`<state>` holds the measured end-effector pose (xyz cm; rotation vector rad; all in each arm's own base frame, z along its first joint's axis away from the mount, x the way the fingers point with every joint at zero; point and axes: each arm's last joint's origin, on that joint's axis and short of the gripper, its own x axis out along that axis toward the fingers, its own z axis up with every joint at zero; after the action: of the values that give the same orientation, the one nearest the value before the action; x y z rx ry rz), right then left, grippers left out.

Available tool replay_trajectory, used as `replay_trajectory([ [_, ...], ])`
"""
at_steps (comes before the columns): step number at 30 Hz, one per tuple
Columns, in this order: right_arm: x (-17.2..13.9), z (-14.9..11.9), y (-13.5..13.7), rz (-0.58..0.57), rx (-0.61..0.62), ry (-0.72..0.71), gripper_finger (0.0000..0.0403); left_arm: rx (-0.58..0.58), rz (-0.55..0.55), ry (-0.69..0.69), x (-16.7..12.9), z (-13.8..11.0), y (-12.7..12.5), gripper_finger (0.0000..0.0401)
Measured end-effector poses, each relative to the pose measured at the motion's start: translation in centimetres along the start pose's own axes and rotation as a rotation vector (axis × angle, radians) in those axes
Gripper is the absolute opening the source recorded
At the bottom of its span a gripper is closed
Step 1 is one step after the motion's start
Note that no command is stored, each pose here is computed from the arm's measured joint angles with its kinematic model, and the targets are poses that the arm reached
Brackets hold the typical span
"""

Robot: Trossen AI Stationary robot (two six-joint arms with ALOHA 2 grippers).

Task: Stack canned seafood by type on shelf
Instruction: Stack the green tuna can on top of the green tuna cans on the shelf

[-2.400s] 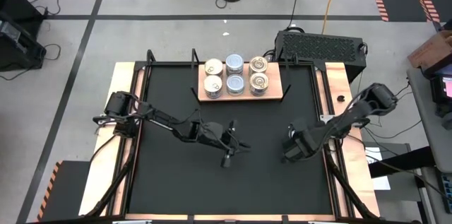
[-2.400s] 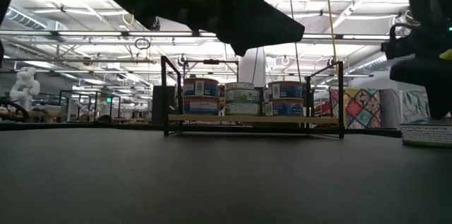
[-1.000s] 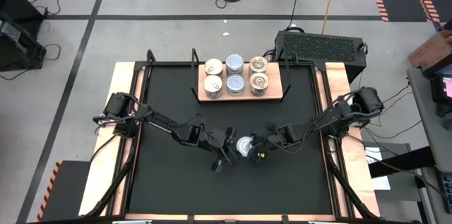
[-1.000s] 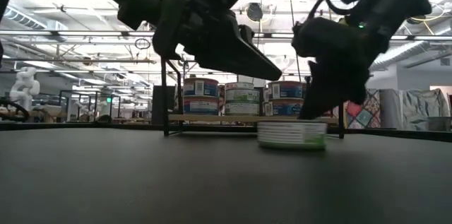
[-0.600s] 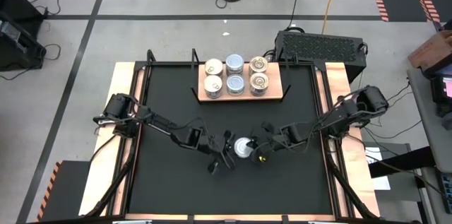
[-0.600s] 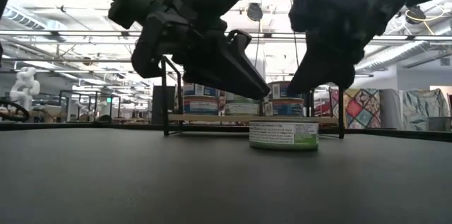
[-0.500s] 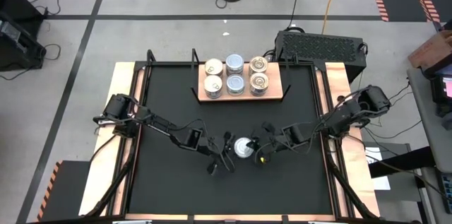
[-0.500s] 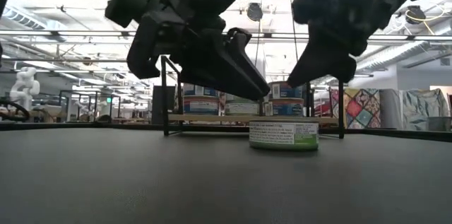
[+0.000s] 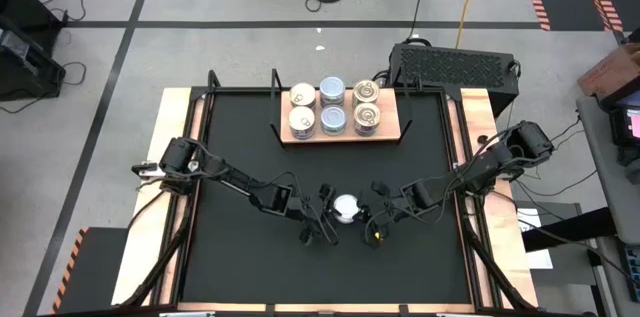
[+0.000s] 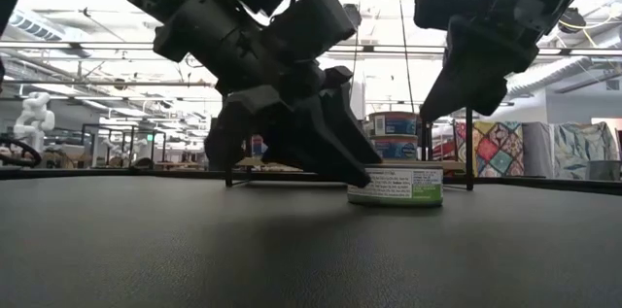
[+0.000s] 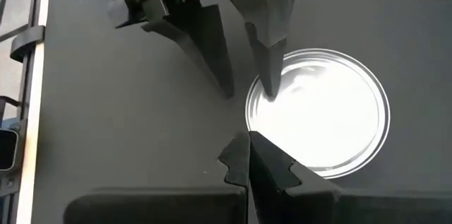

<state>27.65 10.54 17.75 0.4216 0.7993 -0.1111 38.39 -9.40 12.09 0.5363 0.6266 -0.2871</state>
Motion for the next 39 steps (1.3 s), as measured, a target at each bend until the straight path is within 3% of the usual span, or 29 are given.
replay_trajectory([
  [8, 0.0, 0.0, 0.0, 0.000, -0.004, 0.000, 0.0000, 0.153, 0.037, 0.045, -0.1, -0.1, -0.2, 0.0166],
  [24, 0.0, 0.0, 0.0, 0.000, -0.004, -0.001, 0.0000, 0.162, 0.049, 0.056, -0.2, 0.0, -0.2, 0.0011],
  [39, 0.0, -0.1, 0.0, -0.001, -0.005, 0.007, 0.0000, 0.157, 0.149, 0.033, -2.5, 1.8, 0.8, 0.0001],
])
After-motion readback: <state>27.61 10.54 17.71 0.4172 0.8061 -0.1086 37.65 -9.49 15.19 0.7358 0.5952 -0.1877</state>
